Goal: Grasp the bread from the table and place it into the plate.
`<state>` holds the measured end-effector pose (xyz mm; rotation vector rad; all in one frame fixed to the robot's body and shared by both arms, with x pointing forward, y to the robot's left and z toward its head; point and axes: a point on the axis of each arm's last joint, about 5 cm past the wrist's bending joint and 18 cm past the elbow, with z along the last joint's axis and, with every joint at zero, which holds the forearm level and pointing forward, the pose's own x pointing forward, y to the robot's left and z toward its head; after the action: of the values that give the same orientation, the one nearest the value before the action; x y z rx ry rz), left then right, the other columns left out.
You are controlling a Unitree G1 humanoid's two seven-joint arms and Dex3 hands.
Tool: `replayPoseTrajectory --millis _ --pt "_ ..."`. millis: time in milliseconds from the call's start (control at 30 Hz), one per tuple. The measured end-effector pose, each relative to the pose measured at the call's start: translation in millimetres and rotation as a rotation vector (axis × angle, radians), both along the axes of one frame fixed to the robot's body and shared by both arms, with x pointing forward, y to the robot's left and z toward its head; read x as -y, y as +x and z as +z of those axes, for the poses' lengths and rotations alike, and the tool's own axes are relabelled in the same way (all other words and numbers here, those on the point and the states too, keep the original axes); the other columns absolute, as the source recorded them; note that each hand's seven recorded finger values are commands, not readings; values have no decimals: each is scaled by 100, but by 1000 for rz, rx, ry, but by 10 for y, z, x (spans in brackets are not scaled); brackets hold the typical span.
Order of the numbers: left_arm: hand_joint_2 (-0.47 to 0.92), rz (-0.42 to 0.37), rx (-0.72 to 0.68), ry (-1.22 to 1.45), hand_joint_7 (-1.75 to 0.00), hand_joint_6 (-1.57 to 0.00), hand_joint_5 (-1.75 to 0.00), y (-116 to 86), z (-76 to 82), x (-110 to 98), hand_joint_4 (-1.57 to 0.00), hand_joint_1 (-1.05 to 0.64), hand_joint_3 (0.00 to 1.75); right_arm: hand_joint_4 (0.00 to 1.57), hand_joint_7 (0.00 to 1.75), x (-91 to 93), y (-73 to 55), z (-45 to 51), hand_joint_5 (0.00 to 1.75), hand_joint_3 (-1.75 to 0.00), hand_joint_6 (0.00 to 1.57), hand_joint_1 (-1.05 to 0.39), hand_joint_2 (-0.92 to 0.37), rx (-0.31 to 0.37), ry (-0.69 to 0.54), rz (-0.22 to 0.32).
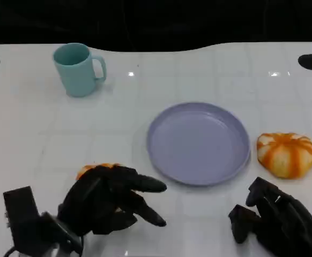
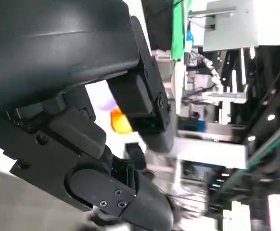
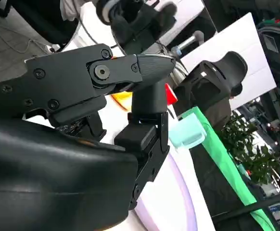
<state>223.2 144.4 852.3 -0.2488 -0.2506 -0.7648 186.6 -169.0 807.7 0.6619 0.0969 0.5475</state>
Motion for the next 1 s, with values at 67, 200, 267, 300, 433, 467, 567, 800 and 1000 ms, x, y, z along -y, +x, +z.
replayPoseTrajectory --millis 67,200,267,300,433,467,567,800,1000 --pt "91 19 52 73 0 -77 0 13 63 -47 -115 -105 3 77 145 0 0 1 171 -23 67 -58 -92 3 -2 -1" --pt "92 69 152 169 0 -70 0 30 191 -109 -106 -105 5 76 144 0 0 3 171 -22 67 -57 -92 8 -4 -3" --pt "92 105 209 239 0 -66 0 23 252 -113 -99 -105 8 76 144 -1 0 3 171 -22 68 -57 -92 9 -4 -4" --pt "92 123 241 285 0 -64 0 16 283 -120 -95 -105 10 77 144 -2 -1 3 171 -22 68 -57 -92 9 -4 -3" --pt "92 183 374 499 0 -57 0 -10 390 -178 -86 -105 22 77 144 -2 -4 2 171 -23 68 -57 -92 10 -6 -4" --pt "92 202 409 559 0 -55 0 -15 419 -197 -86 -105 24 77 144 -3 -5 2 171 -23 68 -57 -92 10 -6 -4" --pt "92 264 515 732 0 -47 -1 -42 479 -227 -86 -105 32 77 145 -3 -6 1 171 -23 68 -57 -92 10 -6 -4" --pt "92 328 695 1020 0 -33 0 -59 523 -220 -76 -105 32 77 145 -6 -13 -3 172 -22 67 -57 -92 9 -5 -5" --pt "92 351 743 1175 0 -24 0 -58 517 -210 -66 -105 35 77 145 -6 -17 -3 171 -22 67 -56 -92 9 -3 -6"
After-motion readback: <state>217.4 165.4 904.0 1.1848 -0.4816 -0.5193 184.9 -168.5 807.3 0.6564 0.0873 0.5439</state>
